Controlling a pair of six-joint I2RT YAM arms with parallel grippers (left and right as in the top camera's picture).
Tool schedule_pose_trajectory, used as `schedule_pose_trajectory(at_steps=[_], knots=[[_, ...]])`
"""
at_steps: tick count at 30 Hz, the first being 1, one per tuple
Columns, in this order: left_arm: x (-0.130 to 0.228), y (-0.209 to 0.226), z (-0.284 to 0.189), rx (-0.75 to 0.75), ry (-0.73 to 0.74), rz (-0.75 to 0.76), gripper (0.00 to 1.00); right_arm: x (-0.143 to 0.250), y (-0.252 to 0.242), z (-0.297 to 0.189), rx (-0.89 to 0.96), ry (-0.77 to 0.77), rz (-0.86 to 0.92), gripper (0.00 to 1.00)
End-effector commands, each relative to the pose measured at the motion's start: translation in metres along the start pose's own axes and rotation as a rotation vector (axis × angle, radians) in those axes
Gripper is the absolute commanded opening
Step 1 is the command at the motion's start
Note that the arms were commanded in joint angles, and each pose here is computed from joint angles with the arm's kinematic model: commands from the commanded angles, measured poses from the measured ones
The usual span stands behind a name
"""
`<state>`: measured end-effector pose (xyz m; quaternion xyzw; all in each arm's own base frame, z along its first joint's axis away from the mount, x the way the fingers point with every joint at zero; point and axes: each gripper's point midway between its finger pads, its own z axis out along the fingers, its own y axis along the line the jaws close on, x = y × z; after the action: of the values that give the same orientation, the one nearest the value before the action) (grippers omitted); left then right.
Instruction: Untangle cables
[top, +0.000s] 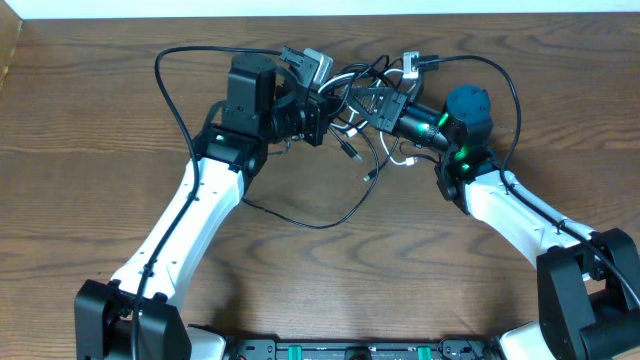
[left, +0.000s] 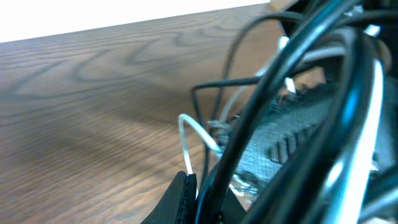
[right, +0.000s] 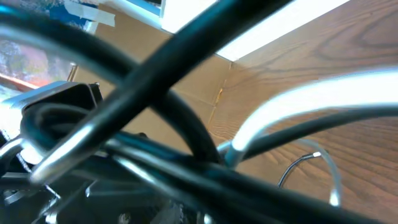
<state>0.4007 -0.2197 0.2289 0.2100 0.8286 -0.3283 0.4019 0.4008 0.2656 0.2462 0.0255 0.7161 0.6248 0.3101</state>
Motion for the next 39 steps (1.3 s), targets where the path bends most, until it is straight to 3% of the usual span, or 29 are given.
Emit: schedule_pose_trajectory(at_steps=[1,12,27,34,36,39], knots=[[-0.019,0.048,-0.019,-0.256,-0.084,-0.116,0.08,0.001,0.008,-0.001,-0.02,0.016,-0.029,0.01],[-0.008,0.126,-0.064,-0.477,-0.149,-0.48,0.08,-0.001,0.006,-0.003,-0.021,0.02,-0.035,0.01],[0.031,0.197,-0.129,-0.665,-0.121,-0.659,0.07,-0.018,-0.009,-0.034,-0.023,0.067,-0.025,0.01],[0.035,0.195,-0.131,-0.626,-0.076,-0.593,0.07,-0.02,-0.009,-0.039,-0.028,0.072,-0.048,0.01],[0.033,0.187,-0.125,-0.574,-0.065,-0.568,0.07,-0.019,-0.009,-0.037,-0.031,0.076,-0.067,0.09],[0.026,0.17,-0.113,-0.471,-0.053,-0.514,0.07,-0.018,-0.008,-0.037,-0.036,0.076,-0.166,0.35]])
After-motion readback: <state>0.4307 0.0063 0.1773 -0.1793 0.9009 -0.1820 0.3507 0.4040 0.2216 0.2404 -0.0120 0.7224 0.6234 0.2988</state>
